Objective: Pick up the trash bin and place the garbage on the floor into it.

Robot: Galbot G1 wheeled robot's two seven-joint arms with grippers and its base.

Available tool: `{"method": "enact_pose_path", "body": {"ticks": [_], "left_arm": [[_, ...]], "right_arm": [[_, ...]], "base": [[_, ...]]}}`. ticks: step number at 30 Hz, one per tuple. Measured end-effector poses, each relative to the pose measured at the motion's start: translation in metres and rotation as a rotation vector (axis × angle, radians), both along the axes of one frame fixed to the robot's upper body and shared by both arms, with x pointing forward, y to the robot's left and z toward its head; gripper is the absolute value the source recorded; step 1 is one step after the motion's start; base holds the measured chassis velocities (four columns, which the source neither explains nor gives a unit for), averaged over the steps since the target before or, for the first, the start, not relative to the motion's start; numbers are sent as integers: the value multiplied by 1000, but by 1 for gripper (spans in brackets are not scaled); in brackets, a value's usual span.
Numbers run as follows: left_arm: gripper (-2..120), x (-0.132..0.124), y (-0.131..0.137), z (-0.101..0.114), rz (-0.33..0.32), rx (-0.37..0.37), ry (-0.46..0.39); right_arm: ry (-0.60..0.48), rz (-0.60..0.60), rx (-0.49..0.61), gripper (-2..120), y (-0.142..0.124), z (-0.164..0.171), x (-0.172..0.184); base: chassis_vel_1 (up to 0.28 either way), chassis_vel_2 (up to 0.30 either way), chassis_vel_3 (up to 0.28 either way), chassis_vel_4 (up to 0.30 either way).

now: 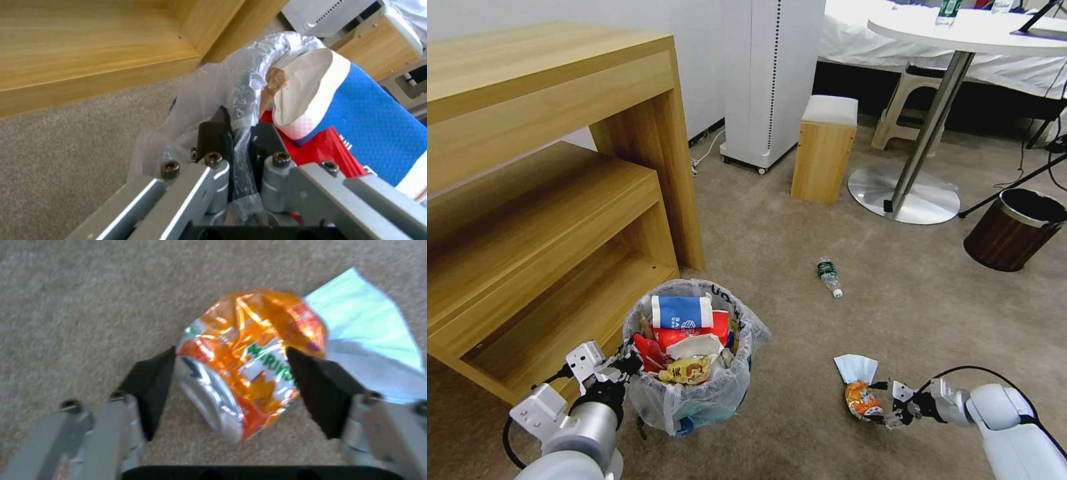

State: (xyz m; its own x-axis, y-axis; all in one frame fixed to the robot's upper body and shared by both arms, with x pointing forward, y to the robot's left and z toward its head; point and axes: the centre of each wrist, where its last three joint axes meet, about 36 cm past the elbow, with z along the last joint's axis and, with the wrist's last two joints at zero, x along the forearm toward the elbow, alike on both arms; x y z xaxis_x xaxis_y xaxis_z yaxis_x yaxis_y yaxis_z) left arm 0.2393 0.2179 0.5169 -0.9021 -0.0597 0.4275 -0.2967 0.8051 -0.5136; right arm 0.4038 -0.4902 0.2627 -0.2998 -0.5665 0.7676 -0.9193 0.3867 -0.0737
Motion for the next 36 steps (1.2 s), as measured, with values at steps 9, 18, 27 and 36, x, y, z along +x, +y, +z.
{"method": "enact_pose_path", "body": {"ticks": [9,18,27,36], "left_arm": [[3,-2,0,-1,-8,4,12],[3,-4,2,-3,-8,7,23],[3,-5,2,-4,-5,6,26],[3,-6,1,-4,-8,4,28]], "right_arm": [[29,19,-30,40,-3,-7,-11],[15,-8,-36,40,-5,-10,-13],[0,-42,-34,24,-4,-16,-17],[-13,-58,-21,7,-6,-19,-25]], "base": [[0,0,0,0],[0,0,0,0],[0,0,0,0],[0,0,0,0]]}}
